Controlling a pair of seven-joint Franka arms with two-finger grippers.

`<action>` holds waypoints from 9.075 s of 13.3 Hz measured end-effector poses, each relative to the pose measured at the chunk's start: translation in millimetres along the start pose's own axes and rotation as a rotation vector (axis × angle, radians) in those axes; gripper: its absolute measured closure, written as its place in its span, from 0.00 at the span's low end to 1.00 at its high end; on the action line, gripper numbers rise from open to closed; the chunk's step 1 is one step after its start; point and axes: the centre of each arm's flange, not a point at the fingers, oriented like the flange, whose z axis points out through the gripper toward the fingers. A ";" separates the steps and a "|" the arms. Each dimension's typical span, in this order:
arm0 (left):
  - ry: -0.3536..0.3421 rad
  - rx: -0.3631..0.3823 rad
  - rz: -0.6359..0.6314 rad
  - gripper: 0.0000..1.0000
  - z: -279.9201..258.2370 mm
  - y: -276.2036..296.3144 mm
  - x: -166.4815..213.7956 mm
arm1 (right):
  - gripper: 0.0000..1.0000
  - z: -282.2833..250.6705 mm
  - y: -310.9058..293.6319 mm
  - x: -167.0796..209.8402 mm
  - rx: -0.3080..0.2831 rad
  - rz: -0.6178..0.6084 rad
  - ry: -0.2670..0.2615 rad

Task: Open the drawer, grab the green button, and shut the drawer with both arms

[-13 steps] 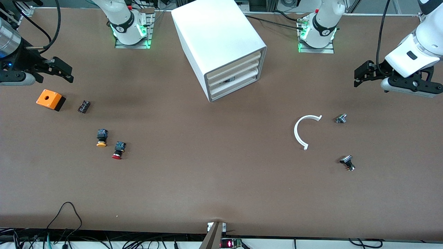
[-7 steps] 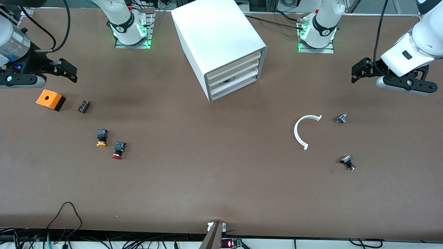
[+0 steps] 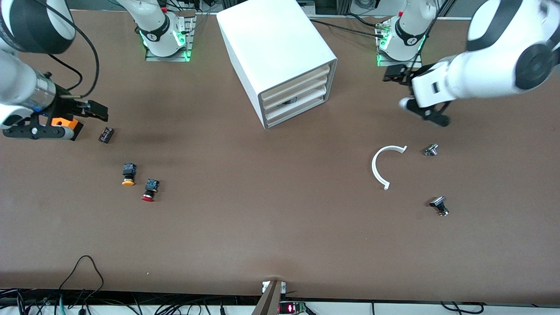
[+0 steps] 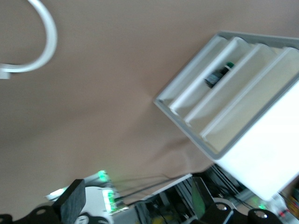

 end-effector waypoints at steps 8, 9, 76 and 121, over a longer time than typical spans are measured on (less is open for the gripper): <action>-0.055 -0.166 0.143 0.00 107.6 16.4 96.9 | 0.00 19.9 -88.4 38.0 -0.002 0.201 -0.008; -0.049 -0.224 0.187 0.00 122.2 10.0 106.0 | 0.00 22.4 -98.2 38.7 -0.005 0.227 -0.010; -0.019 0.047 -0.208 0.00 47.8 -80.9 111.6 | 0.02 199.2 -573.9 -91.4 0.149 1.006 -0.043; 0.332 0.226 -0.709 0.04 303.1 82.7 155.9 | 0.59 286.2 -116.0 148.1 0.032 -0.170 0.051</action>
